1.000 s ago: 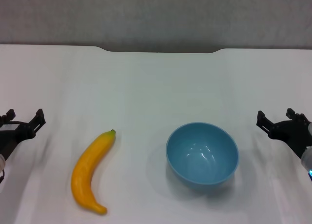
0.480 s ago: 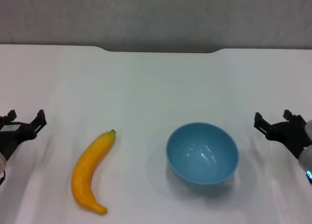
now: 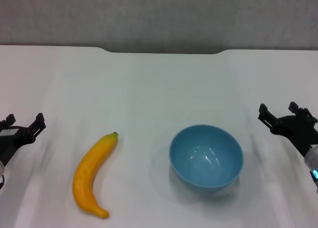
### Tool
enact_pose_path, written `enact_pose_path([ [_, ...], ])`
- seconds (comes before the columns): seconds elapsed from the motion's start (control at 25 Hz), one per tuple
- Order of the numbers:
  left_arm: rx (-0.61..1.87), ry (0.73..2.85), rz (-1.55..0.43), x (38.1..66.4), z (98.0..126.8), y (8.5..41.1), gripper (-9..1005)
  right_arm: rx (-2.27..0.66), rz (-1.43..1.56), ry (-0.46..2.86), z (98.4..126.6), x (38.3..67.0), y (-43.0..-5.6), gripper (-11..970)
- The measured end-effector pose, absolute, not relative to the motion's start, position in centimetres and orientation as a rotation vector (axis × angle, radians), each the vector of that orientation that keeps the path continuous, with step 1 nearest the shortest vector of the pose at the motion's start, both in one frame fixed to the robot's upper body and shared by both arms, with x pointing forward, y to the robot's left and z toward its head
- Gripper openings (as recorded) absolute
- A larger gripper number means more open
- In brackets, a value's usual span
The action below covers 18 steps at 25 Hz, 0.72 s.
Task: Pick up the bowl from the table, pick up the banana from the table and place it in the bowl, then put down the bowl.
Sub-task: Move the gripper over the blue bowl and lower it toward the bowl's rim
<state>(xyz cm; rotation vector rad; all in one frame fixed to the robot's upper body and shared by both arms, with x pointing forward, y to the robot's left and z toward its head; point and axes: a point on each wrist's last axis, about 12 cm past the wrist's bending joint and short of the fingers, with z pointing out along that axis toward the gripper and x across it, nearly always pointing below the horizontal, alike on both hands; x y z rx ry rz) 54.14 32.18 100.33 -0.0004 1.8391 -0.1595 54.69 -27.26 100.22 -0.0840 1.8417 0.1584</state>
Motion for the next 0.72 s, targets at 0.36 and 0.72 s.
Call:
enact_pose_path([
  [0.36, -0.004, 1.854, -0.152, 53.8, 100.0, 32.5, 830, -0.181, 0.237, 1.877, 102.5, 56.9, -24.5, 880],
  [0.72, -0.002, 1.854, -0.152, 53.9, 100.1, 32.4, 830, -0.314, 0.214, 1.982, 108.2, 58.3, -21.5, 881],
])
